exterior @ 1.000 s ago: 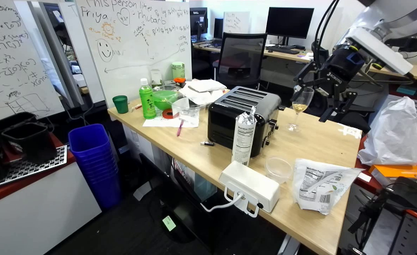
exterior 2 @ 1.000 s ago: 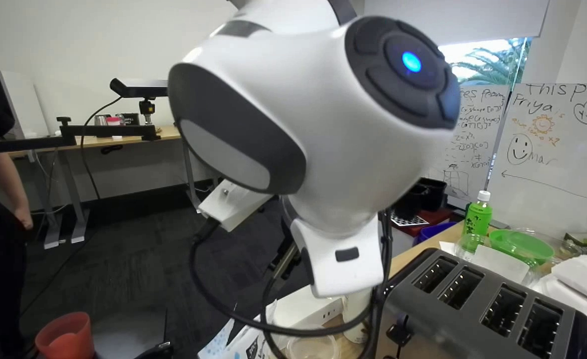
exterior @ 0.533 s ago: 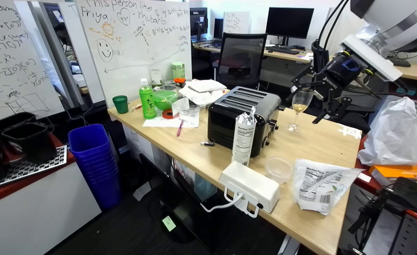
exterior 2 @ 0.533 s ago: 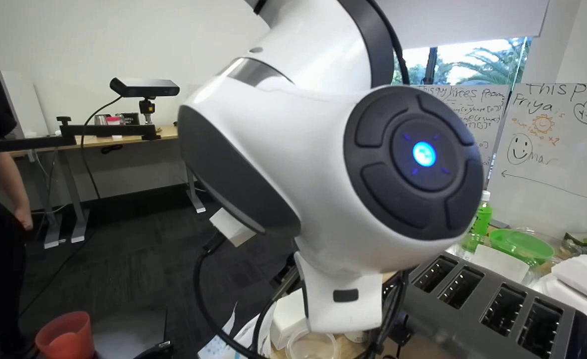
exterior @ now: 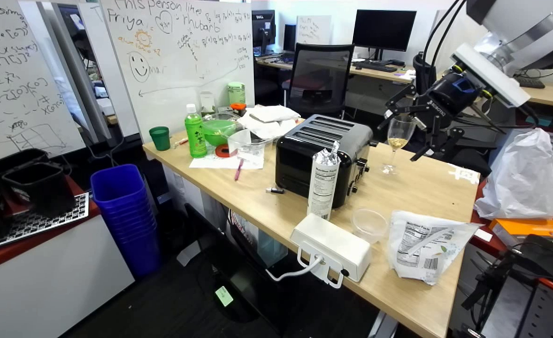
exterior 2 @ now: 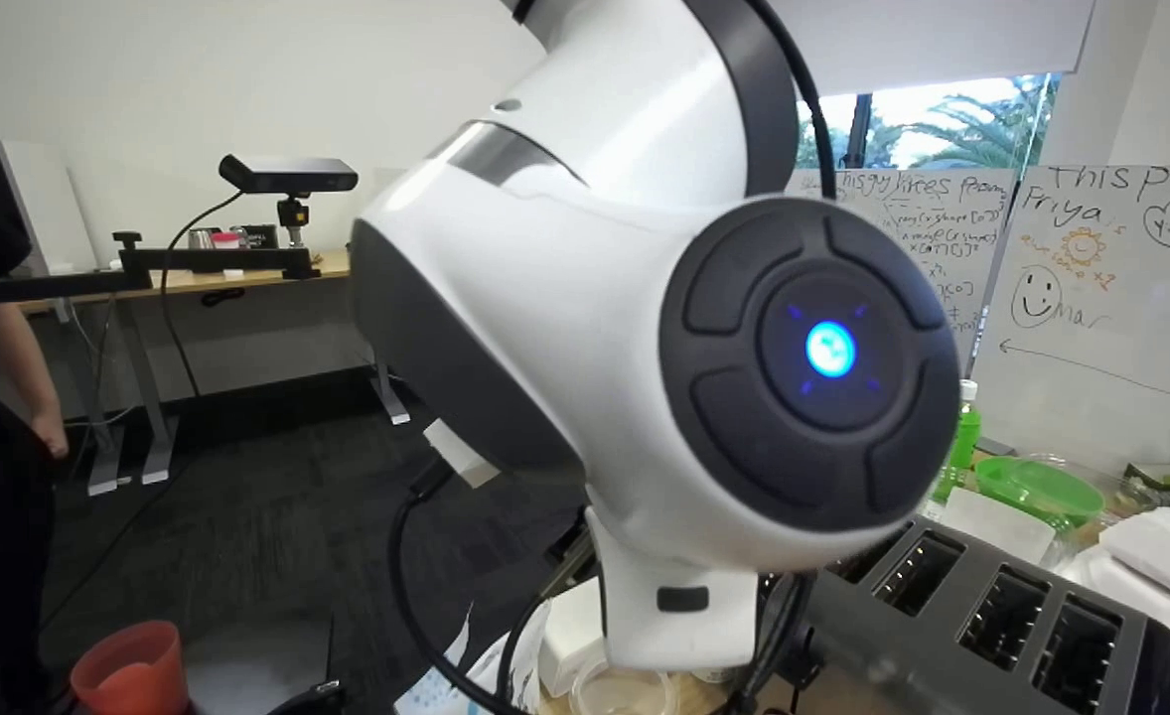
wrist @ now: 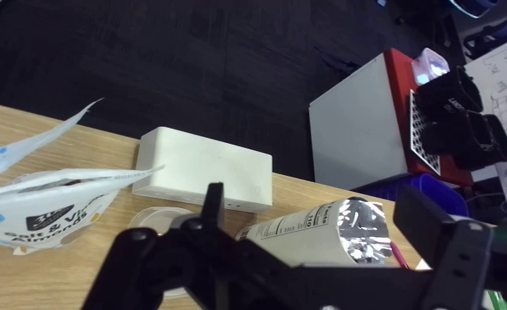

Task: Turn the knob on the left side of the toaster

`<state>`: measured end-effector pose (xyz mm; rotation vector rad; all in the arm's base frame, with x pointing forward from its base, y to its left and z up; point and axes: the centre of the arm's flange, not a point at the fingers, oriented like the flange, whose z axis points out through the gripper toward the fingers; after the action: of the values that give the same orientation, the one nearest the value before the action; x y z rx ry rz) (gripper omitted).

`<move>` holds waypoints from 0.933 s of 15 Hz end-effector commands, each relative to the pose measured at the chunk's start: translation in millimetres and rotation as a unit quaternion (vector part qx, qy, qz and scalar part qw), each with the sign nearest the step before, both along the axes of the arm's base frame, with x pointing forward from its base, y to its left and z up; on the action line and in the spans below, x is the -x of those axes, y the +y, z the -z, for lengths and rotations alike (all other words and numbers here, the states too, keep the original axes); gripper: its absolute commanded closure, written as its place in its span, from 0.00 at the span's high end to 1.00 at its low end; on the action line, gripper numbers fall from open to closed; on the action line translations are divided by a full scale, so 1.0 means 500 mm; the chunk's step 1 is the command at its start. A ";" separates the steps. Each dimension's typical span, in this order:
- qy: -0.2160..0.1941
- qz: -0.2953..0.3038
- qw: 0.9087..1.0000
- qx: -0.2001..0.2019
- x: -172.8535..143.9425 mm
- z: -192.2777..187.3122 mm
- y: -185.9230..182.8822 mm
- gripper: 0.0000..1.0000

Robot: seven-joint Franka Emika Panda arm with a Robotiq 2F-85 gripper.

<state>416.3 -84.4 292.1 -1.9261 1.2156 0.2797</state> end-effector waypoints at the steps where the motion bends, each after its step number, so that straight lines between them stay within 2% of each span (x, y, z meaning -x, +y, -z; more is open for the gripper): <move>1: -0.001 0.074 0.995 -0.071 0.005 0.037 -0.033 1.00; 5: 0.034 0.185 0.976 -0.112 0.029 0.109 -0.085 1.00; 7: 0.068 0.234 0.961 -0.131 0.037 0.158 -0.100 1.00; 10: 0.125 0.290 0.935 -0.161 0.045 0.222 -0.109 1.00; 14: 0.189 0.346 0.894 -0.211 0.039 0.279 -0.118 1.00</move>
<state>383.0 -136.3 164.3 -1.1517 1.7921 0.4444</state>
